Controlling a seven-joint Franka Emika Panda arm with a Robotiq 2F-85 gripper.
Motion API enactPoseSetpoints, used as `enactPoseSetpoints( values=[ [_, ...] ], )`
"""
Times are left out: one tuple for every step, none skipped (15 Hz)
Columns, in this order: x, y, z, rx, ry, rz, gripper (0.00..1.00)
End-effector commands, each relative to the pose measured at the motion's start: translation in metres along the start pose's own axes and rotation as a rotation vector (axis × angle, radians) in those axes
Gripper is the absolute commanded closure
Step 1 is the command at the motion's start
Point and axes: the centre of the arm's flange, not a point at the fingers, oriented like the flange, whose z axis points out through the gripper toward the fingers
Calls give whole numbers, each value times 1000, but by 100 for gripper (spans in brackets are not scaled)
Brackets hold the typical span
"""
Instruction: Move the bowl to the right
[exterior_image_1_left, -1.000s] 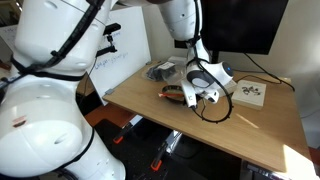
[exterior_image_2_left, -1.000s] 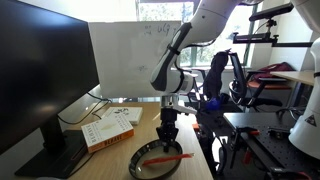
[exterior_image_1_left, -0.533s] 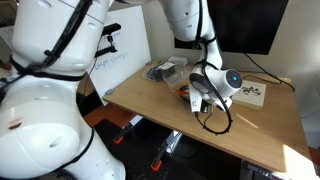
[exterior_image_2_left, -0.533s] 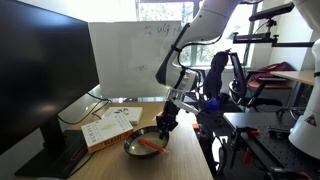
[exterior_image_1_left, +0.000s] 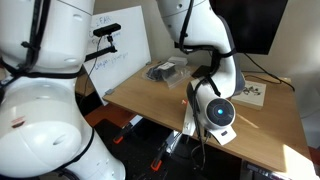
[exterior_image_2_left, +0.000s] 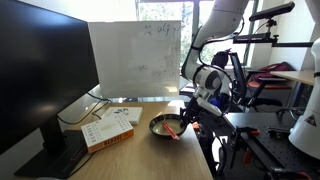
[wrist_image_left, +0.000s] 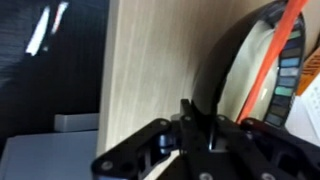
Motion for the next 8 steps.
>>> enactPoseSetpoints(
  values=[
    [-26,8,-26,1,83,85,97],
    [-34,1,-26,-35,102,84,97],
    [-41,-6,-23,-45,108,85,97],
    [-46,-17,-18,-50,115,79,97],
    [-52,-25,-14,-56,117,73,97],
    [-57,-31,-10,-76,122,67,97],
    [-62,-37,-6,-89,125,63,97],
    [-65,-42,-5,-103,133,68,97]
  ],
)
